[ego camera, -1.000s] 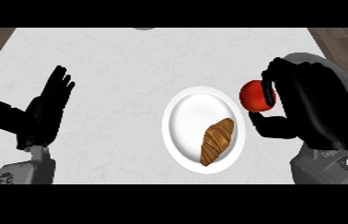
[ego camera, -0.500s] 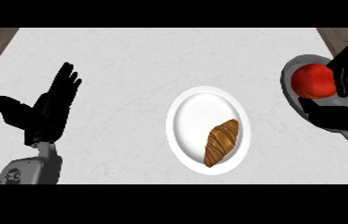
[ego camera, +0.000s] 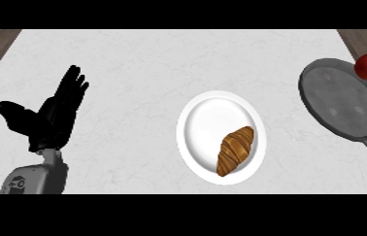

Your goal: Pick the tomato from the plate and place it in the pan

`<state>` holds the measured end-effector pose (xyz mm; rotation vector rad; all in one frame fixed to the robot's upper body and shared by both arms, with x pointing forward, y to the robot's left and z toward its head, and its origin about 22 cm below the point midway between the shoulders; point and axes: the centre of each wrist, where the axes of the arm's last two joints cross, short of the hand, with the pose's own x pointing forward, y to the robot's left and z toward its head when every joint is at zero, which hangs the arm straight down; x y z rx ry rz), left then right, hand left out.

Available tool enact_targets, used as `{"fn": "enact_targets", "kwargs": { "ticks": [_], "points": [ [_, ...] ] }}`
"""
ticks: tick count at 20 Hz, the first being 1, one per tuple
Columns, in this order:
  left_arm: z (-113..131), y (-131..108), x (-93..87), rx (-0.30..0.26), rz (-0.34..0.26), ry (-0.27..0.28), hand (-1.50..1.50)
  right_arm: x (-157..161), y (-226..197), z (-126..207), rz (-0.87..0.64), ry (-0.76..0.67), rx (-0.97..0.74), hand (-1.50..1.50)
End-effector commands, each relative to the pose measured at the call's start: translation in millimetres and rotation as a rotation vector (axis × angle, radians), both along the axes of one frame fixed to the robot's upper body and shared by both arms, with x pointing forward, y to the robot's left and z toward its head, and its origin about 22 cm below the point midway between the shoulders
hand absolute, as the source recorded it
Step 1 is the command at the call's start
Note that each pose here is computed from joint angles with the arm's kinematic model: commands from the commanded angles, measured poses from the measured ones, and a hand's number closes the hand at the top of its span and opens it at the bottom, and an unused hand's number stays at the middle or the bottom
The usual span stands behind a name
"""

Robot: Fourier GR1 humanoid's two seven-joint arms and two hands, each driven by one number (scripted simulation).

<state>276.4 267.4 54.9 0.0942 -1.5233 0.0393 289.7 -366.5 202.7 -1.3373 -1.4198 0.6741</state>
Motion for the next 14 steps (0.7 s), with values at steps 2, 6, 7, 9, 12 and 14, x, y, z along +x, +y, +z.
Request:
{"fn": "enact_targets", "kwargs": {
  "ticks": [2, 6, 7, 9, 12, 14],
  "points": [
    [-2, 6, 0.9, -0.007, 0.013, 0.008, 0.00, 29, -44, -26, 0.002, 0.001, 0.024, 1.50],
    [18, 8, 4.2, 0.020, 0.002, -0.006, 0.00, 36, -63, -62, 0.073, 0.031, 0.051, 1.50],
    [-3, -6, 16.6, 0.009, -0.004, 0.005, 0.00, 42, -67, -61, 0.096, 0.041, 0.060, 1.50],
    [6, 16, -11.9, 0.002, -0.026, -0.004, 0.00, 46, -70, -89, 0.093, 0.054, 0.069, 1.50],
    [10, -3, -6.1, -0.010, -0.022, 0.009, 0.00, 61, -81, -98, 0.099, 0.083, 0.022, 1.50],
    [13, 16, 1.6, -0.013, -0.006, 0.008, 0.00, 64, -76, -116, 0.066, 0.123, 0.016, 1.50]
  ]
}}
